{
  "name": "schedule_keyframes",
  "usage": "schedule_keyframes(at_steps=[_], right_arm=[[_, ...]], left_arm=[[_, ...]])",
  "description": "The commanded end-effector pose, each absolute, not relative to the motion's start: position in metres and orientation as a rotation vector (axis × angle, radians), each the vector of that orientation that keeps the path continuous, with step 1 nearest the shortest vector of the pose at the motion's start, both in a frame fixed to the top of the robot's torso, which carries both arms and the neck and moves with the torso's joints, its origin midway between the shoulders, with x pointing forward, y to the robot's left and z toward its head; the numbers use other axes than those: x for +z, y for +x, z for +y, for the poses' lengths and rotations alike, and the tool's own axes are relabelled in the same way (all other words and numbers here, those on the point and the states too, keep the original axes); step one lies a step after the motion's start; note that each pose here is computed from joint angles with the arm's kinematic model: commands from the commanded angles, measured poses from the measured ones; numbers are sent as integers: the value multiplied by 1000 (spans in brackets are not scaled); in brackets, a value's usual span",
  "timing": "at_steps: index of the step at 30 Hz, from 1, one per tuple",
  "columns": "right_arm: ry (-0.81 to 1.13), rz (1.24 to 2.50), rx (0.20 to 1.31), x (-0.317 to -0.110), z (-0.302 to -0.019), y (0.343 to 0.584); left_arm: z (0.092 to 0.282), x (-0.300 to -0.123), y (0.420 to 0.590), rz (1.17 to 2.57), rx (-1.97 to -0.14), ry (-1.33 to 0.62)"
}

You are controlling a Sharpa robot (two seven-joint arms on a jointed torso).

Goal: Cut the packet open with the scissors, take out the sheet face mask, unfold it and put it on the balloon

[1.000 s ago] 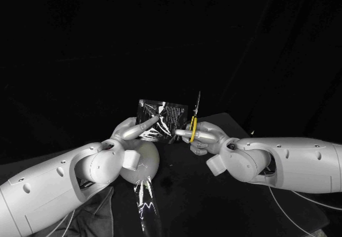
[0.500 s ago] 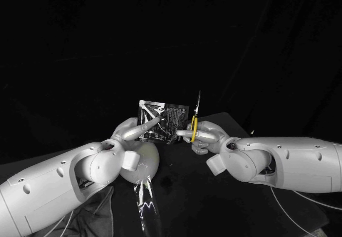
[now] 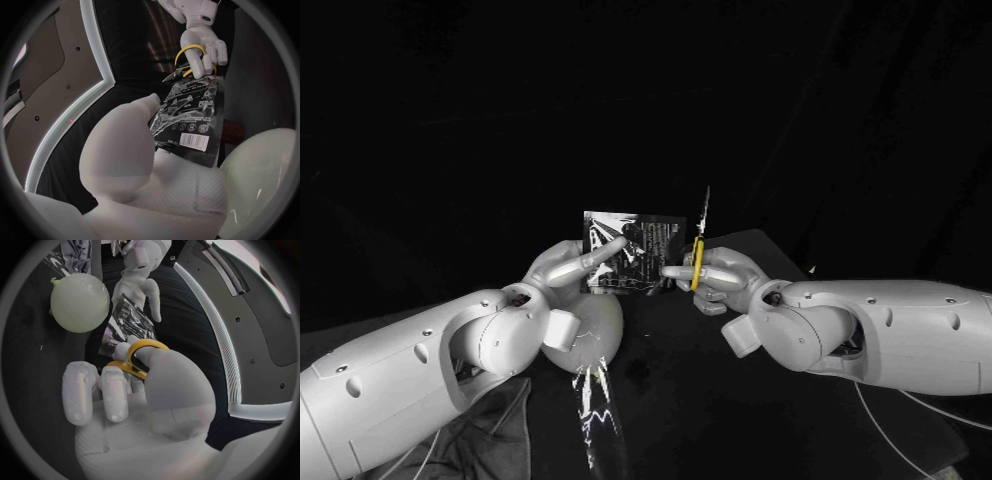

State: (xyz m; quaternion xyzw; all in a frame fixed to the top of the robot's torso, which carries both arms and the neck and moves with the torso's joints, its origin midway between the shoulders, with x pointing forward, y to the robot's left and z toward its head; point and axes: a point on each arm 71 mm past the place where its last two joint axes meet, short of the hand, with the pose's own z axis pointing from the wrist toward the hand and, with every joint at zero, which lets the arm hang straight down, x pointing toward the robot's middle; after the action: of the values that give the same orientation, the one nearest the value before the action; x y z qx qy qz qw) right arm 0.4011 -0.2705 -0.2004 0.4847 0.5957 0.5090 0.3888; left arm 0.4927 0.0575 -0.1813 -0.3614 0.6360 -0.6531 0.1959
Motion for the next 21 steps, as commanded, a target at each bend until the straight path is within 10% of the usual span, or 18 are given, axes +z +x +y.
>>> schedule_keyframes(at_steps=[1,21], right_arm=[[1205,1550,1254,-201,-271,401],[1145,1636,1131,-205,-271,407]], left_arm=[[55,-181,490,1853,-1851,-892],[50,-184,486,2008,-2016,-951]])
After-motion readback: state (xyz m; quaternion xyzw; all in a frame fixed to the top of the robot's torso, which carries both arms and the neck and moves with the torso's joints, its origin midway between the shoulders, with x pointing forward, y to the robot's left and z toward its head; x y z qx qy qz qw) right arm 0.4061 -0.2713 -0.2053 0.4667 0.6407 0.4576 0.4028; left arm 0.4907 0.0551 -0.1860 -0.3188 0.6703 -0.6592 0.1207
